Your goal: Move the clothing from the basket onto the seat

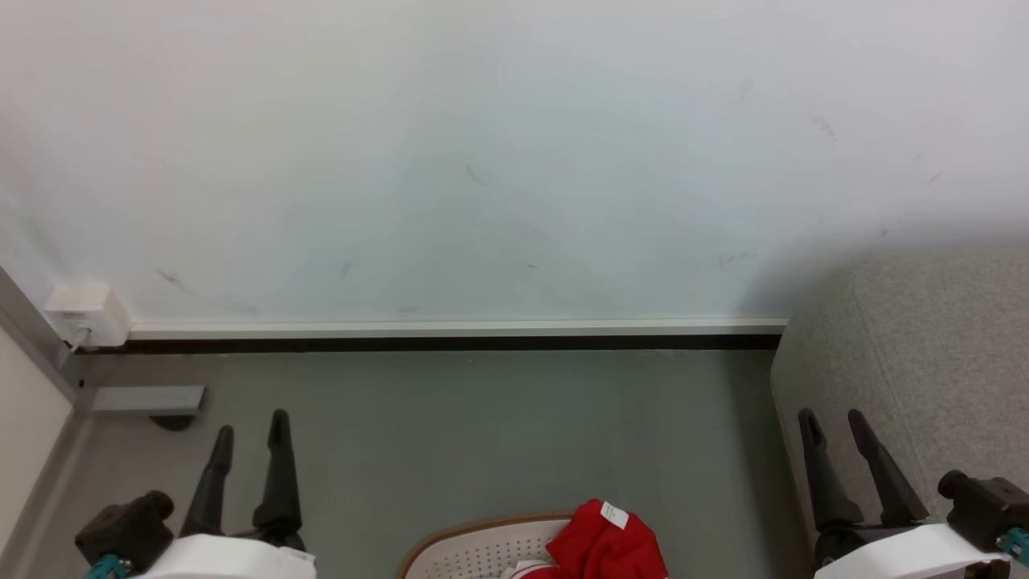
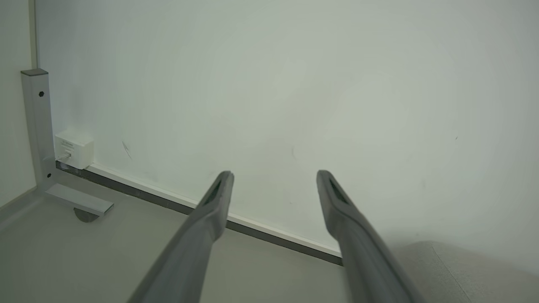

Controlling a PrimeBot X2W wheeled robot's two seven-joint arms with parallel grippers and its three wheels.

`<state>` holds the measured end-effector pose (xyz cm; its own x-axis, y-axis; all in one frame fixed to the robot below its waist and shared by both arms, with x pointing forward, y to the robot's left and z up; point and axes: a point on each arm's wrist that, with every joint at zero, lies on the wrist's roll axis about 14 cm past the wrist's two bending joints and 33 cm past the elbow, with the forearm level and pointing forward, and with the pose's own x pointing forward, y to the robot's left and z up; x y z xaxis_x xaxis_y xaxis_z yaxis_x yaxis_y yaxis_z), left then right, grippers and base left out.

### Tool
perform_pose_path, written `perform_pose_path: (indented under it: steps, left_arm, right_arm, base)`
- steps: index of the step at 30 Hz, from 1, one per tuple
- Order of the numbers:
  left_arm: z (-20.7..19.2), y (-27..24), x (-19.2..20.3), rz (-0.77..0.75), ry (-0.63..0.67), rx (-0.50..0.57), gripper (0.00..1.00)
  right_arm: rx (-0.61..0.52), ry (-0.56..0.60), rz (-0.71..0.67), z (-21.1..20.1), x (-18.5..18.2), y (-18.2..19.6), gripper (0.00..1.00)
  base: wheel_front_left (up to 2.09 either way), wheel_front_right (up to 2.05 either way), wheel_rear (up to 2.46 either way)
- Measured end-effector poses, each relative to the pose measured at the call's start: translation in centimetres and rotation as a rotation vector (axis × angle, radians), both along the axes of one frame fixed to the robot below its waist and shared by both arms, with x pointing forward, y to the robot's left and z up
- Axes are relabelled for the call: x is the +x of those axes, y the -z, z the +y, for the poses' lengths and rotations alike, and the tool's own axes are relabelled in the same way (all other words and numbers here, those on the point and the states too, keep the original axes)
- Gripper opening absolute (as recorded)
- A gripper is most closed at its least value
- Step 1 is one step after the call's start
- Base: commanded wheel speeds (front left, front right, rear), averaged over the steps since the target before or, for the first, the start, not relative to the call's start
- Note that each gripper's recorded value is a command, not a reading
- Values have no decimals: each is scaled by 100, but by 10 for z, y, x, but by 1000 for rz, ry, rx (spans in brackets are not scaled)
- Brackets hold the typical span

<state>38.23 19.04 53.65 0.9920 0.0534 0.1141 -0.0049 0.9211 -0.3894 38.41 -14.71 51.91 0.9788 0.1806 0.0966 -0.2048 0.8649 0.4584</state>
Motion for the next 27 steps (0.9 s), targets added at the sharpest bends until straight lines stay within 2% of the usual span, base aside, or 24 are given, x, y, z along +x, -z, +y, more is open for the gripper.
perform_pose_path:
  steps: [27]
  left_arm:
    - [-9, -9, -1, -51, 8, 243, 100]
  right_arm:
    - [-205, -32, -76, 15, -1, -9, 100]
  base:
    - [0, 0, 0]
